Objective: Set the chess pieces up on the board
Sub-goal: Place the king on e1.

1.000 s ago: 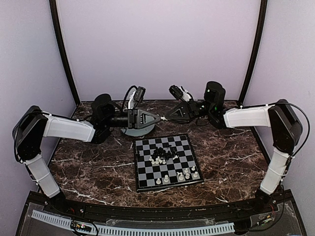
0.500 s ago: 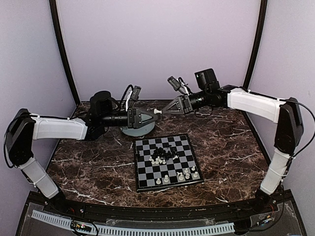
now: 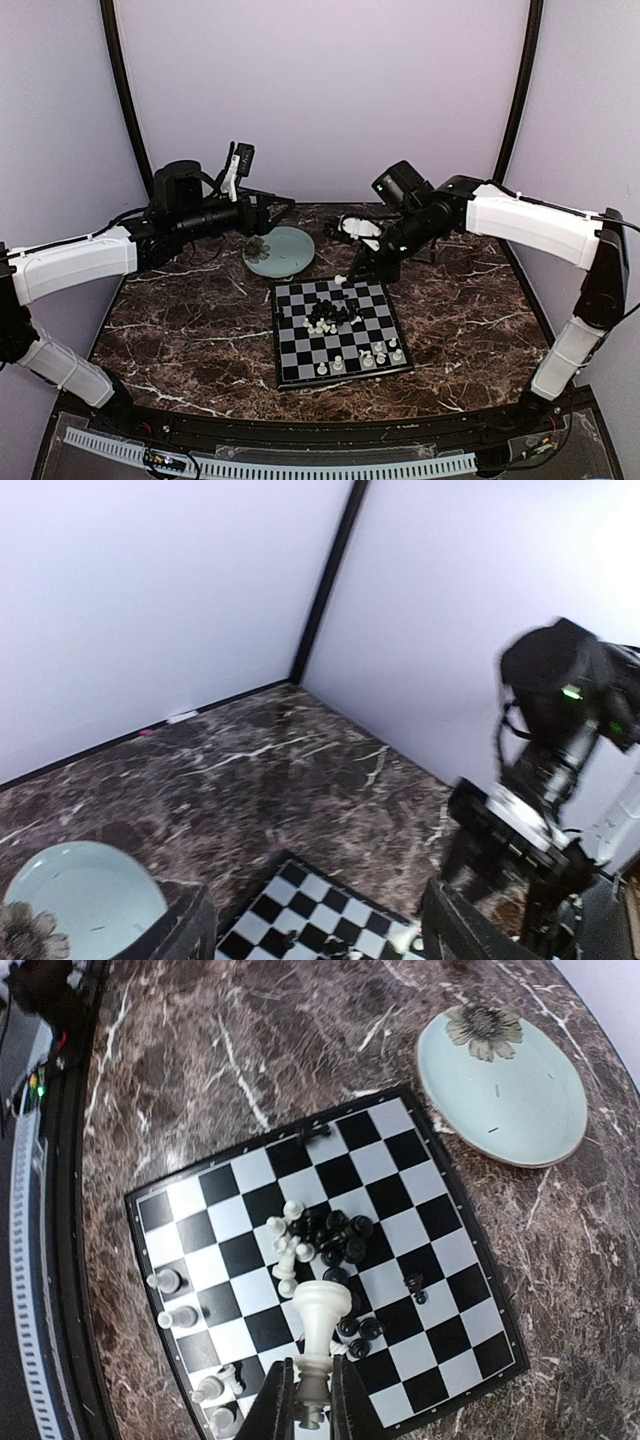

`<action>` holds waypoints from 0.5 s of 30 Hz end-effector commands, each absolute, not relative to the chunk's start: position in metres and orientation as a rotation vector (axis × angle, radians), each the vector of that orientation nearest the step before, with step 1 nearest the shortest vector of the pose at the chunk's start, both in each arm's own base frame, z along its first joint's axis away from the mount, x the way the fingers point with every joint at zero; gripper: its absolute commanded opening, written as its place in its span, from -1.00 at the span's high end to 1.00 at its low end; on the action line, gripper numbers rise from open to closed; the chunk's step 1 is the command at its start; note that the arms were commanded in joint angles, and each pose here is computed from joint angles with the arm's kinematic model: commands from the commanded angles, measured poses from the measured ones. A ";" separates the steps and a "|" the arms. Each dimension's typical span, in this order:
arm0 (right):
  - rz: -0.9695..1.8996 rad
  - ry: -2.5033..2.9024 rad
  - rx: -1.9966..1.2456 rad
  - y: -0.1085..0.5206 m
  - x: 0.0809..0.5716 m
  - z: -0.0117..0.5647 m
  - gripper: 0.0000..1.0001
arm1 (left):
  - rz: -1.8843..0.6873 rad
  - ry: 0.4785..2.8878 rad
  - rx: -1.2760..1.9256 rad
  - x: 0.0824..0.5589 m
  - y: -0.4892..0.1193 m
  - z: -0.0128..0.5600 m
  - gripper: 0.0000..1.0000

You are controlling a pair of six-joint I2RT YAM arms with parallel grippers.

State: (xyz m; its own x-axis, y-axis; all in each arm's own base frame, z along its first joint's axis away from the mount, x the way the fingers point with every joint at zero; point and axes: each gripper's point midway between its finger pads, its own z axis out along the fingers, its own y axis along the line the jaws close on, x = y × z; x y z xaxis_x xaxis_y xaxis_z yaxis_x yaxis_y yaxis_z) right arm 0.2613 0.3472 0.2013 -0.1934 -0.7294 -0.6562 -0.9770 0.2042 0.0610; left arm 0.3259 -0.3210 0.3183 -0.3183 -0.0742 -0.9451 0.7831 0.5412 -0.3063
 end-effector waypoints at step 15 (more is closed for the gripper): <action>0.029 1.818 -2.354 0.334 0.149 0.087 0.78 | -0.614 1.816 0.385 0.366 -0.271 0.301 -0.45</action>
